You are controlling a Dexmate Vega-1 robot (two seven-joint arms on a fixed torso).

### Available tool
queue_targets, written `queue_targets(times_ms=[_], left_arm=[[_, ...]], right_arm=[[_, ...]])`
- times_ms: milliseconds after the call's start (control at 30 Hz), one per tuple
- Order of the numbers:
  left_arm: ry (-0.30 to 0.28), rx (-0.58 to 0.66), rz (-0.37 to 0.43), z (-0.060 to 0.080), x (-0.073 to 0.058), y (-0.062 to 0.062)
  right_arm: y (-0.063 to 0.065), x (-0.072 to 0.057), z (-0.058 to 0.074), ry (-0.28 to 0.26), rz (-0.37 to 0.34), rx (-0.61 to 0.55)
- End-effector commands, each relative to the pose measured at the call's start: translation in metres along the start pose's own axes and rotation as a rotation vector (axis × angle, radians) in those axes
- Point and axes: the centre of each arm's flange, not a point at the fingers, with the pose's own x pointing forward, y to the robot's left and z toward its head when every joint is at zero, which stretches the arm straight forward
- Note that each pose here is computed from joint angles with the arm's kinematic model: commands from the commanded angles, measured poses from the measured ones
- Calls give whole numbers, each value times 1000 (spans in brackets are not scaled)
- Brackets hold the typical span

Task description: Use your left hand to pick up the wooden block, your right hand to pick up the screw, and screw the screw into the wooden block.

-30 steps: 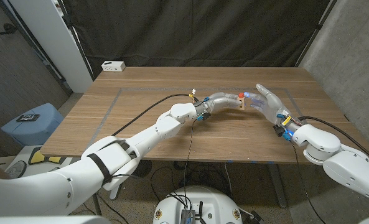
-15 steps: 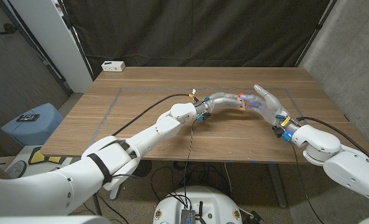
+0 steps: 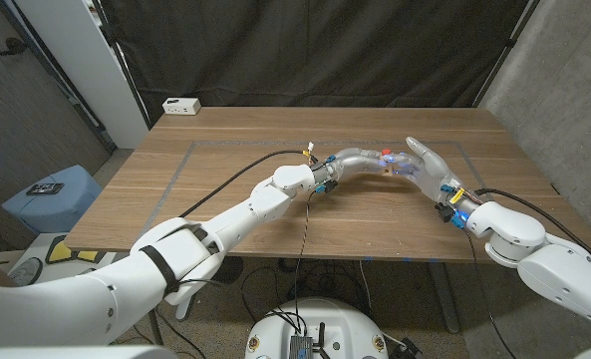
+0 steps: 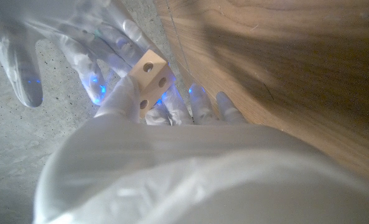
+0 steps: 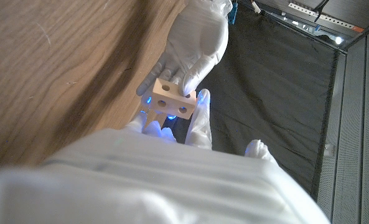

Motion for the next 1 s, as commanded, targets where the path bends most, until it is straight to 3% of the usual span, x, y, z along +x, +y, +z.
queue_targets(times_ms=[33,600,1000], left_arm=[[-4,9,0,1,-2,1],[-3,21,4,2,-10,6],[-6,51,-9,5,-16,18]], right_arm=[[-4,-7,7,-11,-25,-20],[-5,-7,13,-29,-40,-35],[-3,-1,15,-40,-50,-44]])
